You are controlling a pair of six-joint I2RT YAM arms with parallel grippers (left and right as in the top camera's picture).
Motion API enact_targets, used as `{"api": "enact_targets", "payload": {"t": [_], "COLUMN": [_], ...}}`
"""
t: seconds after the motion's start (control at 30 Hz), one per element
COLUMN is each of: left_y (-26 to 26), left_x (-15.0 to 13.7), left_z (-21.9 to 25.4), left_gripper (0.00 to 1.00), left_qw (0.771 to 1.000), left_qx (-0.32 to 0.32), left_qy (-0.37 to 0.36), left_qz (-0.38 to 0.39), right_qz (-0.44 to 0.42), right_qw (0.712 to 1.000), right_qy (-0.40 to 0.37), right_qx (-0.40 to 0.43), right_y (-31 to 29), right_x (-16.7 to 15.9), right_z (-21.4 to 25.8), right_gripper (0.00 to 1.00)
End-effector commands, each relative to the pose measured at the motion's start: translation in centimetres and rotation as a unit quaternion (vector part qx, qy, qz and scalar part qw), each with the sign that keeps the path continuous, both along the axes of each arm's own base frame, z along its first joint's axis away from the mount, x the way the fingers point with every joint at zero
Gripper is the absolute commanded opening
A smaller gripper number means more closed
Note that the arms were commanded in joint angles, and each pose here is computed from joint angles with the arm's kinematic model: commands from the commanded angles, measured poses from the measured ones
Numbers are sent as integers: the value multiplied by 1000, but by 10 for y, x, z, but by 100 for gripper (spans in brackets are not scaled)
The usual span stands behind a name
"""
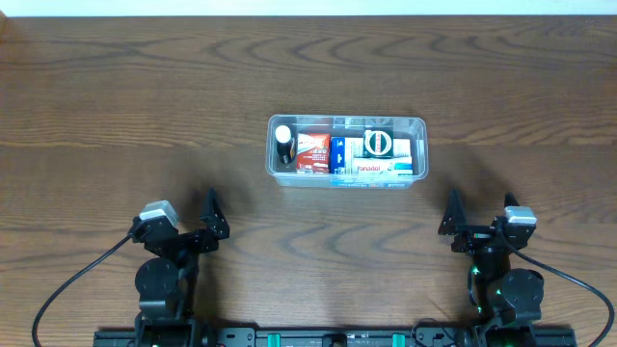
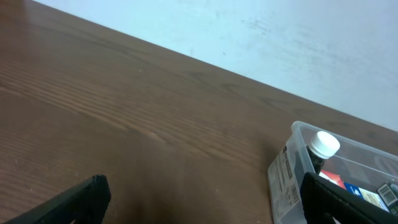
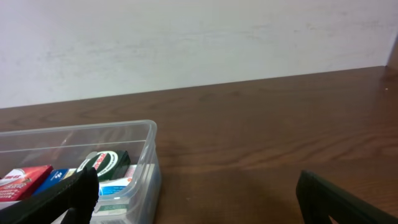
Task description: Pack container
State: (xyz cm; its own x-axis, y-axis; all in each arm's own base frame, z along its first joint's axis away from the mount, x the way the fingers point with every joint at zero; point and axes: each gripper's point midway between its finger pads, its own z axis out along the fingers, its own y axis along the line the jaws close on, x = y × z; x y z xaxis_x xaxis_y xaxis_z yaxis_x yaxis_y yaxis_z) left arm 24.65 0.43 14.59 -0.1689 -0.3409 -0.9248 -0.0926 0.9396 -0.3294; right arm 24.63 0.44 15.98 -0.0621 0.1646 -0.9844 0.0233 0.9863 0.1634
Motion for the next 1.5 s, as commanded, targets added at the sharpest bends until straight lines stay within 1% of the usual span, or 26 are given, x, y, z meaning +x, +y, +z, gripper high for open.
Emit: {"api": "enact_targets", "payload": {"t": [0.0,0.2,0.33,0.5,0.6,0.87,1.47], "left_y": [-1,-1,-1,-1,-1,-1,-1], "left_x": [-1,-3,-3,-3,-3,-3,-3], "left_z": [-2,-1,-8,-8,-8,-8,-9], "left_gripper": [98,98,98,98,98,98,98], "left_qw": [1000,1000,999,993,988,985,986], "left_qx": [10,10,25,117,149,167,162], "left_qy": [-7,-28,-20,-17,-16,-15,-14], "left_qz": [-5,-5,-8,-24,-29,-32,-31], "right_qz": [-3,-3,-3,-3,-3,-3,-3], "right_qw": [1000,1000,1000,1000,1000,1000,1000], "right_qy": [0,0,0,0,0,0,0], "right_qx": [-7,-7,-7,-7,-7,-7,-7], "right_y": [-2,-2,-2,-2,-2,-2,-2], "right_x": [0,0,0,0,0,0,0], "right_z": [-1,-1,-1,-1,-1,-1,-1], "right_gripper": [99,99,99,99,99,99,99]}}
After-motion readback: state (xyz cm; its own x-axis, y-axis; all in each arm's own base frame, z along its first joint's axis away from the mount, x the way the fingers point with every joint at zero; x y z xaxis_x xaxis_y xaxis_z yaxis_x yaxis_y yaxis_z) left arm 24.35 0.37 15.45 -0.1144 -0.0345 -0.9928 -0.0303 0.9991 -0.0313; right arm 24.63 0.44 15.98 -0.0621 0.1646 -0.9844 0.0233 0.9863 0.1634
